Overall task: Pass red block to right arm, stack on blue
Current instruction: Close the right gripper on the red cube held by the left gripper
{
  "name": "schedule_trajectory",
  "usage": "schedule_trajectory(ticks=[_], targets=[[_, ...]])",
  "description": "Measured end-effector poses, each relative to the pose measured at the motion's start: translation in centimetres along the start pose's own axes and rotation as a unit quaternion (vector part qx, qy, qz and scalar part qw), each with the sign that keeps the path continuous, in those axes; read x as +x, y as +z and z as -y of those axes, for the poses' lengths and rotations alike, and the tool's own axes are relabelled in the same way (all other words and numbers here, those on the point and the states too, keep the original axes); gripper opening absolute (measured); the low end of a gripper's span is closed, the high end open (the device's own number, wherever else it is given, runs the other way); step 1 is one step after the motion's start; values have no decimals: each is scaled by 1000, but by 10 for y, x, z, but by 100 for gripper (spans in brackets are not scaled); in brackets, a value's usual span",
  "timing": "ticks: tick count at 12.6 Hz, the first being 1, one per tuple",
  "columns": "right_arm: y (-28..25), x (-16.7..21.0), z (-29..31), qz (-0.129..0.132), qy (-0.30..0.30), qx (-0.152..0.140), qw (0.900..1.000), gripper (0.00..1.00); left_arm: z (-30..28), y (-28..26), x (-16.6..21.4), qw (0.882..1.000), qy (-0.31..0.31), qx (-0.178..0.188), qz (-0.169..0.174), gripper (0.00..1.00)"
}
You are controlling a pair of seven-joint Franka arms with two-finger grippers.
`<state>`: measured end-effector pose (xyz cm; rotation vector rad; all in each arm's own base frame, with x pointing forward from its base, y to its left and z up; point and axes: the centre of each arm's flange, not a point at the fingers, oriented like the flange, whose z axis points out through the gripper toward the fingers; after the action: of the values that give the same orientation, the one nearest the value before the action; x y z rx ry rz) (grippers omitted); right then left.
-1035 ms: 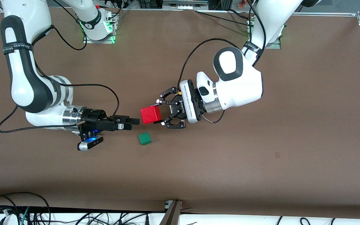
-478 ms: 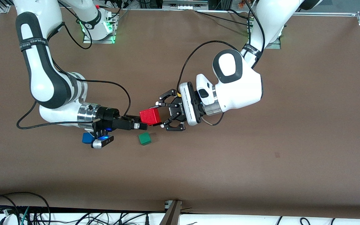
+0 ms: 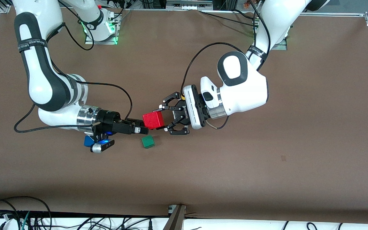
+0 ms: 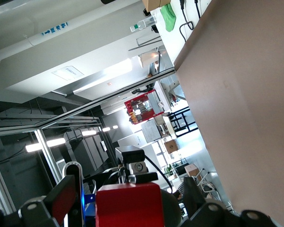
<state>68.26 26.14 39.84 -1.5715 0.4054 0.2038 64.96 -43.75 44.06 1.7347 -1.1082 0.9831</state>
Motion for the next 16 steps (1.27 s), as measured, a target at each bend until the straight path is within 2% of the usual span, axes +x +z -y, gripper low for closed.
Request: schedule_trajectory(ticks=[2, 5, 16], targets=[[-5, -3, 6, 32, 0, 18, 999, 100, 0, 0, 0, 1000, 0, 0, 0, 56], [-13, -2, 9, 57, -9, 51, 997, 100, -2, -1, 9, 1000, 5, 0, -7, 56], [-10, 15, -20, 54, -42, 86, 994, 99, 4, 4, -2, 1000, -1, 2, -2, 56]])
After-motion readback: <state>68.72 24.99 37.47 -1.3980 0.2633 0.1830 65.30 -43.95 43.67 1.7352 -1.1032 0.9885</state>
